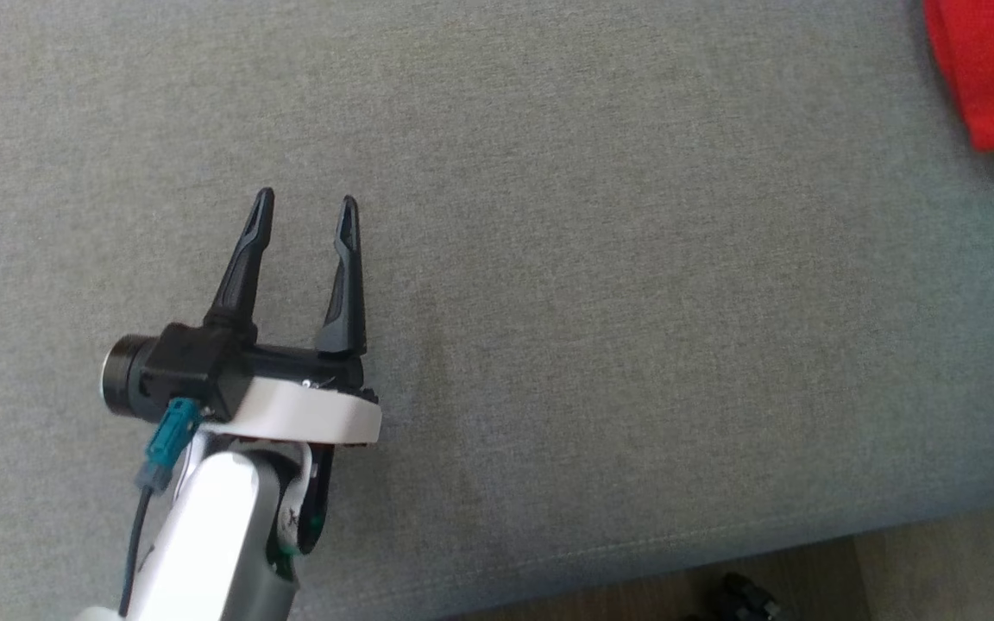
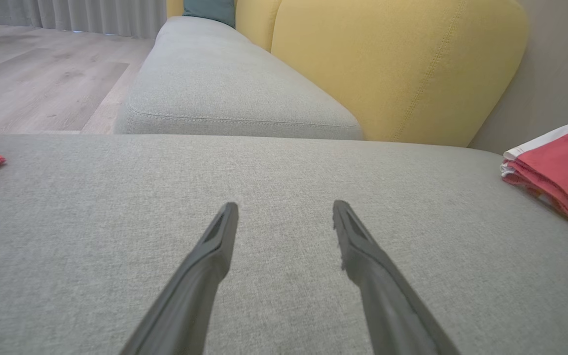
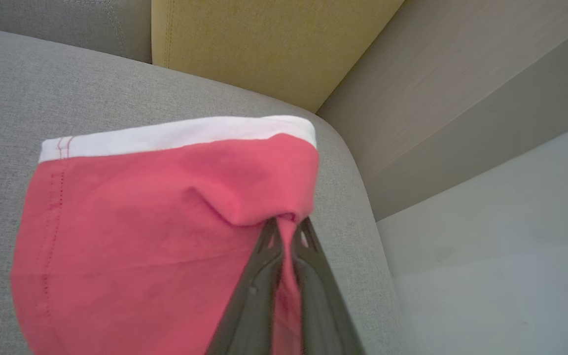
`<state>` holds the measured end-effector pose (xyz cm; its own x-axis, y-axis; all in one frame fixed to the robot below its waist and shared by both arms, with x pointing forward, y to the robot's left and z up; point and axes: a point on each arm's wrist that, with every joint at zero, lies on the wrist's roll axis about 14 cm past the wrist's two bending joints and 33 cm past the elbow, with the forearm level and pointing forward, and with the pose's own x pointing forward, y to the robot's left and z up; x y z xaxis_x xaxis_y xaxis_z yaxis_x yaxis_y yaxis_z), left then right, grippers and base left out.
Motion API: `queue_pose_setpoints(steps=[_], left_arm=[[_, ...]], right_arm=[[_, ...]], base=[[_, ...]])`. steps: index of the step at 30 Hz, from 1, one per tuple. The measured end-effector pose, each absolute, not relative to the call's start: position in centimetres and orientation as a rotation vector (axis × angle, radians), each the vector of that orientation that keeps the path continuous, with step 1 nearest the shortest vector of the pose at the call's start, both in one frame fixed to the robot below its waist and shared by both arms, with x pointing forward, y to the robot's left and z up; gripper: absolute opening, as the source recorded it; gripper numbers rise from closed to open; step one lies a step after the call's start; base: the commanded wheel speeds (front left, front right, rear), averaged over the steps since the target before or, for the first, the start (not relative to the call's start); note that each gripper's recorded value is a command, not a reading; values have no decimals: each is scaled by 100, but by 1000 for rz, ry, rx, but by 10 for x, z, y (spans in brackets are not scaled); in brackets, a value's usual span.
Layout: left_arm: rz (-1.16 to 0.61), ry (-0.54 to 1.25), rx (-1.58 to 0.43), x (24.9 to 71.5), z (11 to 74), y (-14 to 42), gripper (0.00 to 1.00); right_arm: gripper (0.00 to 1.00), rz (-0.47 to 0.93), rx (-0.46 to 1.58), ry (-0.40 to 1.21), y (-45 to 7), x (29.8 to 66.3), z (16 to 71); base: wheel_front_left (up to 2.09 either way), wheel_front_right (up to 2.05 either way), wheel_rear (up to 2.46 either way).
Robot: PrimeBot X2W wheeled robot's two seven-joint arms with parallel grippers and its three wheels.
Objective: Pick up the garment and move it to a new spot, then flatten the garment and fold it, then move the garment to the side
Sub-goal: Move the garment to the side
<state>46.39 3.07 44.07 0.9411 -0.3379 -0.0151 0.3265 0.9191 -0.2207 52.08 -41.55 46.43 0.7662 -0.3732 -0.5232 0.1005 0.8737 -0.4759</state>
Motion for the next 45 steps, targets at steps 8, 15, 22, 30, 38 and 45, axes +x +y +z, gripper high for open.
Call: queue_pose_setpoints(steps=[8,15,22,30,38,45], left_arm=[[-329,58,-218,463,440,35,100],[-320,46,-214,460,448,38,100],[-302,21,-213,453,465,45,100],[-230,13,-221,432,481,65,100],[-140,6,-203,398,491,90,100],[-53,9,-188,365,490,116,100]], right_arm=[[100,-276,-462,624,-414,526,465],[100,-245,-479,568,-399,527,469],[100,-157,-463,453,-359,535,487],[100,-26,-356,267,-291,528,516],[100,106,-161,104,-210,490,531],[100,138,-26,21,-171,442,525]], base=[[0,0,0],[0,0,0],[0,0,0],[0,0,0],[0,0,0],[0,0,0]])
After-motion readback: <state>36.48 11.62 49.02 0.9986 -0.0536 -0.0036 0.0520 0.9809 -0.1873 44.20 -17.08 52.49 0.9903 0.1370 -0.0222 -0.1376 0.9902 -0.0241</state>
